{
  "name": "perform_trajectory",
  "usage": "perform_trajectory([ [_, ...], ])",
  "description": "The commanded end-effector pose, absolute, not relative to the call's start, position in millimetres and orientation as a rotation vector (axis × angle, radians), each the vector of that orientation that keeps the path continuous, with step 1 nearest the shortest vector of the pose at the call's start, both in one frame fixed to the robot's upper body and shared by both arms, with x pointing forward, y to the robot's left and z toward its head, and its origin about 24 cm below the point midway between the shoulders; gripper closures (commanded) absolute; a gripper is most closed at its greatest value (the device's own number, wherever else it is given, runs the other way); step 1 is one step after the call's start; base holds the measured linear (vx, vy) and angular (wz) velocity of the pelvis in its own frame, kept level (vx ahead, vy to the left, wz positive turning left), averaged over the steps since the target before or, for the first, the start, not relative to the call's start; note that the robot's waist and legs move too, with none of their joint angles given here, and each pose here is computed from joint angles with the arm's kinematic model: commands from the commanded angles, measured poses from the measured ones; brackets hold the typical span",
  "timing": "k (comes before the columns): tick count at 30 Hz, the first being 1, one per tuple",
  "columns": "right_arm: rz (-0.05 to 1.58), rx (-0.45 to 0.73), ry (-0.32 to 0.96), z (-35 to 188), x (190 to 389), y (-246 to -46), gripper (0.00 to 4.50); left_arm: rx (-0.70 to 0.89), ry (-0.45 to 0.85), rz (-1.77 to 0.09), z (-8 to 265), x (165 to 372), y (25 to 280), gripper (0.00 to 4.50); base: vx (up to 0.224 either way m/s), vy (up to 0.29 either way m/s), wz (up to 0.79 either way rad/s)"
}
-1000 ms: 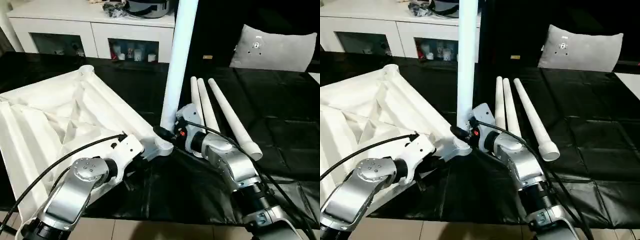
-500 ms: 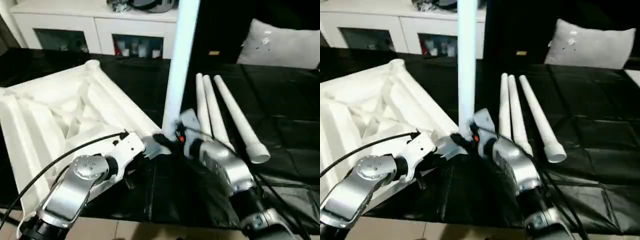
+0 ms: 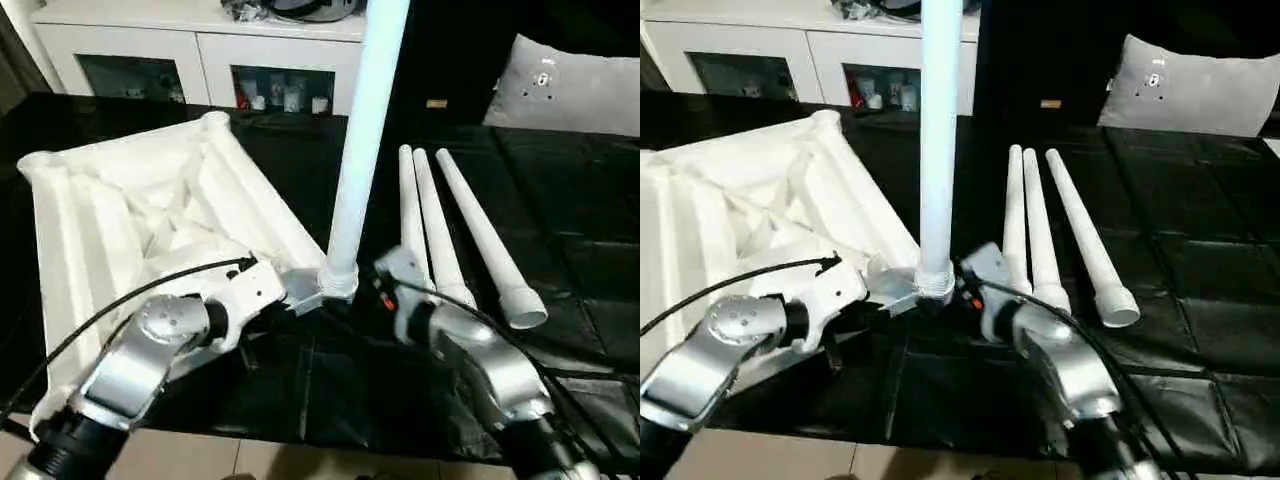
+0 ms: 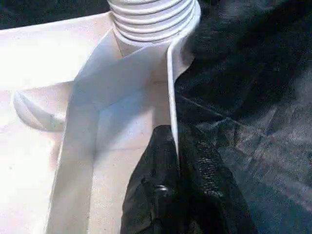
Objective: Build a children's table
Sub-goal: Rotate leg to tighten
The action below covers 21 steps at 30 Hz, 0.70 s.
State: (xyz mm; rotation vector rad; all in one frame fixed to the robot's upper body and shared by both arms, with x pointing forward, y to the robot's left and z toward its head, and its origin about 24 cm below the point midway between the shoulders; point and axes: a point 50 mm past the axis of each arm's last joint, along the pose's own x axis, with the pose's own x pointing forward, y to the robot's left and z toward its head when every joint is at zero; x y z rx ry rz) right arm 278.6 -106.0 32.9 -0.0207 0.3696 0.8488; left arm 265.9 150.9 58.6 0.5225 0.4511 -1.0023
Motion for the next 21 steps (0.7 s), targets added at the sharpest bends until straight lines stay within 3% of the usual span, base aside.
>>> perform_trajectory([
  [1,0.854,-0.017,0.332,45.1,278.9,-109.7,0.04,0.576,0.474,-1.044,55.1,265.9,155.2,4.50,0.000,0.000,0.00],
  [8,0.901,-0.067,0.300,62.6,274.0,-127.1,0.04,0.626,0.473,-1.178,55.1,263.6,157.4,4.50,0.000,0.000,0.00],
  [12,1.012,-0.135,0.290,70.4,265.8,-137.9,0.04,0.668,0.483,-1.245,51.9,264.1,160.3,4.50,0.000,0.000,0.00],
  [21,1.173,-0.191,0.309,73.0,261.0,-136.1,0.04,0.703,0.471,-1.403,54.2,261.0,159.9,4.50,0.000,0.000,0.00],
])
